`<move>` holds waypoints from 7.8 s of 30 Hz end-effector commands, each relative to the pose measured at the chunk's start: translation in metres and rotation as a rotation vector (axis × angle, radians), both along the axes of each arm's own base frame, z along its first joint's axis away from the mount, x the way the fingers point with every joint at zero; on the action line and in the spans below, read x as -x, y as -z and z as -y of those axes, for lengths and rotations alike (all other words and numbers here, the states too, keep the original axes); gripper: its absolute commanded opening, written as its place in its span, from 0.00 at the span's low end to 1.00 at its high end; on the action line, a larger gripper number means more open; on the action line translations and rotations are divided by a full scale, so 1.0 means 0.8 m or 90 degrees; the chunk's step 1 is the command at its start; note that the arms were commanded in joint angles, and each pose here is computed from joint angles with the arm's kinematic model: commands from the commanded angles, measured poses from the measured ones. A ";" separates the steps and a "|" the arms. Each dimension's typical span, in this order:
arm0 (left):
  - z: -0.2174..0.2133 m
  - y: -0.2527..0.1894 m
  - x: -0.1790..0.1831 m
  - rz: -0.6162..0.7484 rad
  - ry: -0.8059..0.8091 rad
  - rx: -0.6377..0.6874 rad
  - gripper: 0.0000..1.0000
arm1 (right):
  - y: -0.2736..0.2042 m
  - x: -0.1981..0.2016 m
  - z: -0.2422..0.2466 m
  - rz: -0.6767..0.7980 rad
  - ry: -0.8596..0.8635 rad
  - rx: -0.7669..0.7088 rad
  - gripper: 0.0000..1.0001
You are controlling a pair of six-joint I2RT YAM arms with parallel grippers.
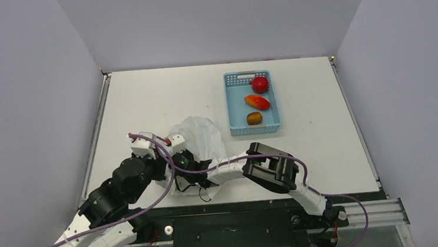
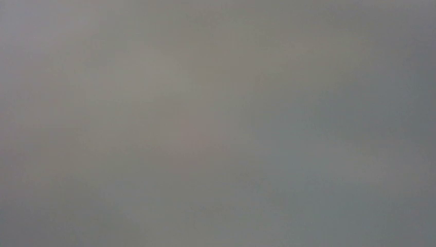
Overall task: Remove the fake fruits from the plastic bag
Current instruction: Take out the fake fruit from the plastic bag, then place the fake fruit in the bin, then take out the fake fruit from the plastic bag.
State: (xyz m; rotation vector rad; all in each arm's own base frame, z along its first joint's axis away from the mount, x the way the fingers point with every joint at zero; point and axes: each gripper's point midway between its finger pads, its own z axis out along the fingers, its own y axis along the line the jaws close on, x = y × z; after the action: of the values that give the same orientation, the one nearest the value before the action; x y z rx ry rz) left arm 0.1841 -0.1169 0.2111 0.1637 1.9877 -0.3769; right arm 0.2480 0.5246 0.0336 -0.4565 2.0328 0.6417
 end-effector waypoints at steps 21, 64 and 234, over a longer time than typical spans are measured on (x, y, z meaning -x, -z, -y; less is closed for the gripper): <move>-0.008 -0.027 0.000 0.047 -0.025 0.035 0.00 | -0.131 -0.003 0.056 0.054 0.022 -0.022 0.00; -0.019 -0.035 0.001 0.059 -0.049 0.048 0.00 | -0.302 0.032 0.269 0.171 0.030 -0.136 0.00; 0.056 -0.011 0.031 0.004 0.132 0.012 0.00 | -0.020 -0.140 0.075 0.043 0.160 0.047 0.00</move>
State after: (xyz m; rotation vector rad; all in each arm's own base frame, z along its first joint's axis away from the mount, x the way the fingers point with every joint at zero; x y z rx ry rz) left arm 0.1579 -0.1538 0.2018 0.3781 2.0114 -0.4744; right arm 0.3657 0.4746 0.0432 -0.1443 1.9776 0.4033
